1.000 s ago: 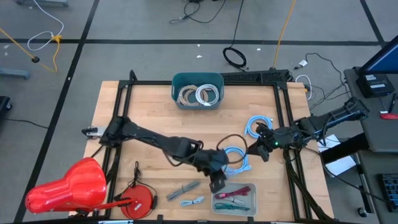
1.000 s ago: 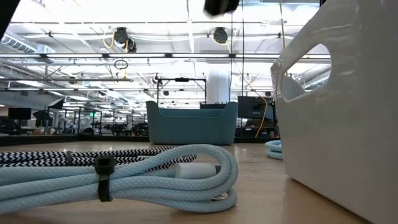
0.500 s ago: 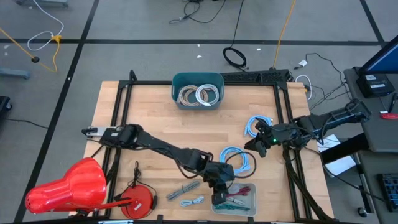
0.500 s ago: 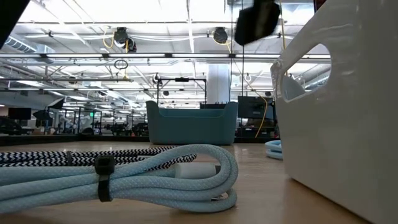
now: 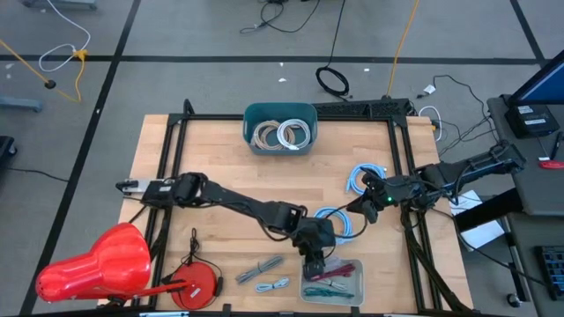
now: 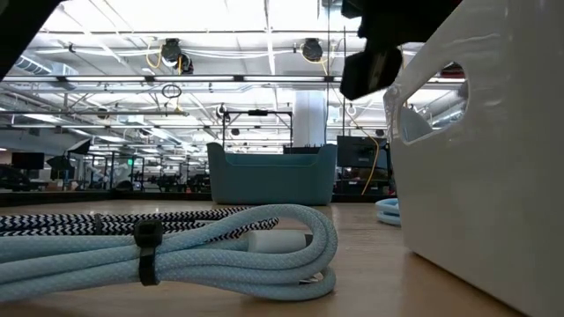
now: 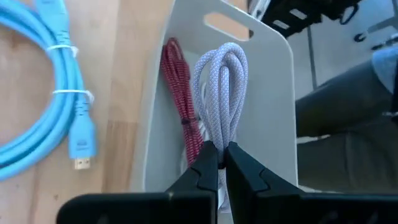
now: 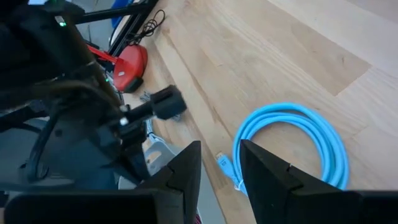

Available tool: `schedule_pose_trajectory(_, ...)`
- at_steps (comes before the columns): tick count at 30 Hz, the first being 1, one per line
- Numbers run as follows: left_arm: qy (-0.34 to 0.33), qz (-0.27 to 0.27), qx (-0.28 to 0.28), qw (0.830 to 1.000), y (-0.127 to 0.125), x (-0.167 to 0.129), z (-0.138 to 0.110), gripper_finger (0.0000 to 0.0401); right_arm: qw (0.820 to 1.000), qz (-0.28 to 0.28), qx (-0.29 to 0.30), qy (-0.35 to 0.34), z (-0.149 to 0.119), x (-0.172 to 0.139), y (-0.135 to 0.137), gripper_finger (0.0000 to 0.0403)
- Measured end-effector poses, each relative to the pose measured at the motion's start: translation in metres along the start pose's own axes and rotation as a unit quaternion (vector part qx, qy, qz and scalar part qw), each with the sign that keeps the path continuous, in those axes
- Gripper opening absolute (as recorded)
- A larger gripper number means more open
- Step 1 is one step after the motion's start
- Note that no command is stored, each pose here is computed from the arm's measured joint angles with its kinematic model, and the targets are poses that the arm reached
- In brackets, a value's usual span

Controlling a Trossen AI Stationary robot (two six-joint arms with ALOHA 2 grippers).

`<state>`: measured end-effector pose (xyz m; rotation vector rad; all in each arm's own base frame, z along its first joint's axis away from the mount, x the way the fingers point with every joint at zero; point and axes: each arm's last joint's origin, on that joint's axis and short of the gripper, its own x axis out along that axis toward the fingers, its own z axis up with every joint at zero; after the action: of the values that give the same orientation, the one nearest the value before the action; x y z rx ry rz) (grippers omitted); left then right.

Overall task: Pick & Place USB Port
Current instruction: Put the purple charger cable into the gray bin

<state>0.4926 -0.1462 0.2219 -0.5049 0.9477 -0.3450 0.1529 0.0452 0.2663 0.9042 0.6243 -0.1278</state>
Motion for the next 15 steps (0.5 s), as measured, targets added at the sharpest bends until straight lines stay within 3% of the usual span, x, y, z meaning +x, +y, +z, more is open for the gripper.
schedule_pose_trajectory(5, 0.032, -0.019, -0.007, 0.999, 0.005, 0.017, -0.009, 0.0008, 1.000, -0.004, 0.000, 0.002, 0.000, 0.000, -0.001, 0.0105)
schedule_pose_trajectory(11, 0.051, 0.001, -0.010, 0.999, 0.007, 0.032, -0.020, 0.0009, 1.000, -0.011, -0.002, 0.006, -0.001, 0.000, -0.002, 0.0105)
schedule_pose_trajectory(15, 0.032, 0.000, -0.002, 0.999, 0.005, 0.032, -0.017, 0.0047, 1.000, -0.010, -0.001, 0.005, -0.001, 0.000, -0.002, 0.0105)
